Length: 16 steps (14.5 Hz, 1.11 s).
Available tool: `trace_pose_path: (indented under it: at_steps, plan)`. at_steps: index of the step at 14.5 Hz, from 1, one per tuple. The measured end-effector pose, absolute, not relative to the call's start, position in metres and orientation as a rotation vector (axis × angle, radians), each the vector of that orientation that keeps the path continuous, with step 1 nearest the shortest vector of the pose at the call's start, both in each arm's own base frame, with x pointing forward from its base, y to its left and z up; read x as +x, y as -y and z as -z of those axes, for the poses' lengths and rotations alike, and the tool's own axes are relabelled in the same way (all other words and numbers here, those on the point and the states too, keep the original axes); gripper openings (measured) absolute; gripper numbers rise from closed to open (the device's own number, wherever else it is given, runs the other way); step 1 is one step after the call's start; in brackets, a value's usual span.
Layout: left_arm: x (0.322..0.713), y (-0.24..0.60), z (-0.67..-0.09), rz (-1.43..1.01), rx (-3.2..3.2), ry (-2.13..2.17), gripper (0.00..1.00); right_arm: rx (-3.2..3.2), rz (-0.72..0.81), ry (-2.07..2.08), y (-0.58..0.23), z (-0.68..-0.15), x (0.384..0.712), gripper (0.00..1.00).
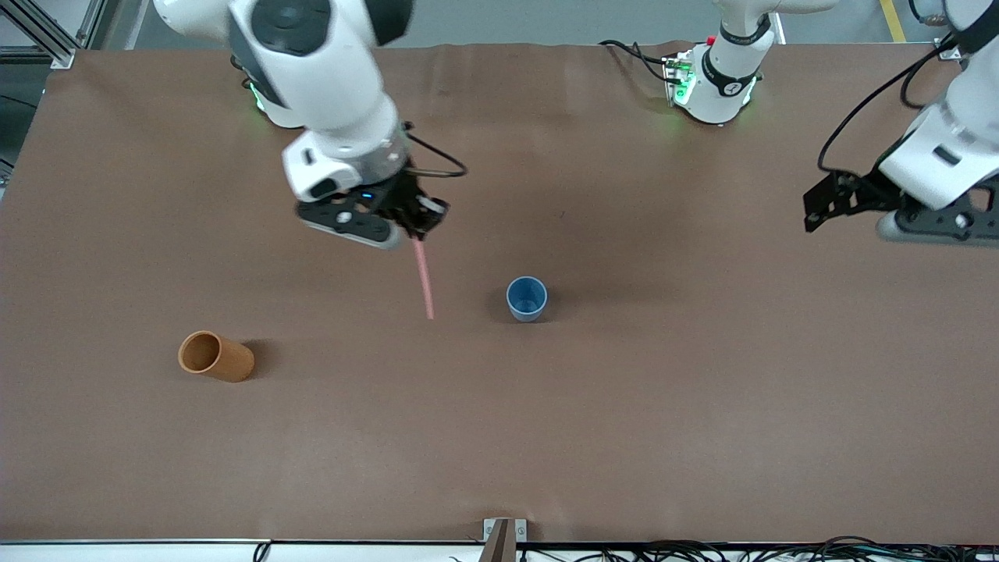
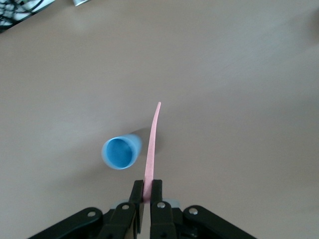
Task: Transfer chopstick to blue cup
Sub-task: 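Carry the chopstick over the blue cup with the right gripper, then lower the chopstick into the blue cup and open the right gripper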
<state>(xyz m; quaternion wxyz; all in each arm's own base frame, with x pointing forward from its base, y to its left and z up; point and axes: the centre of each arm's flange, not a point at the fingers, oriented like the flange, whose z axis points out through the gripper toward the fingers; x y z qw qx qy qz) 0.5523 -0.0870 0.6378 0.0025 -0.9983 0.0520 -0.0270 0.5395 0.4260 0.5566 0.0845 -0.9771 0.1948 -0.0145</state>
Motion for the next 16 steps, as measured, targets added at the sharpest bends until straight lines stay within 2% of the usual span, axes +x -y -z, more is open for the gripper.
trace_pose_path:
  at_steps: [3,7,16]
  plan:
    - [0.539,0.087,-0.66,0.097,-3.154,-0.162,1.0,-2.792,-0.014,-0.654,-0.47,-0.539,0.54,0.09]
    - [0.539,0.089,-0.655,0.059,-3.155,-0.167,1.0,-2.801,-0.074,-0.648,-0.504,-0.511,0.525,0.09]
    - [0.542,0.078,-0.65,0.029,-3.155,-0.136,1.0,-2.867,-0.142,-0.625,-0.531,-0.459,0.512,0.09]
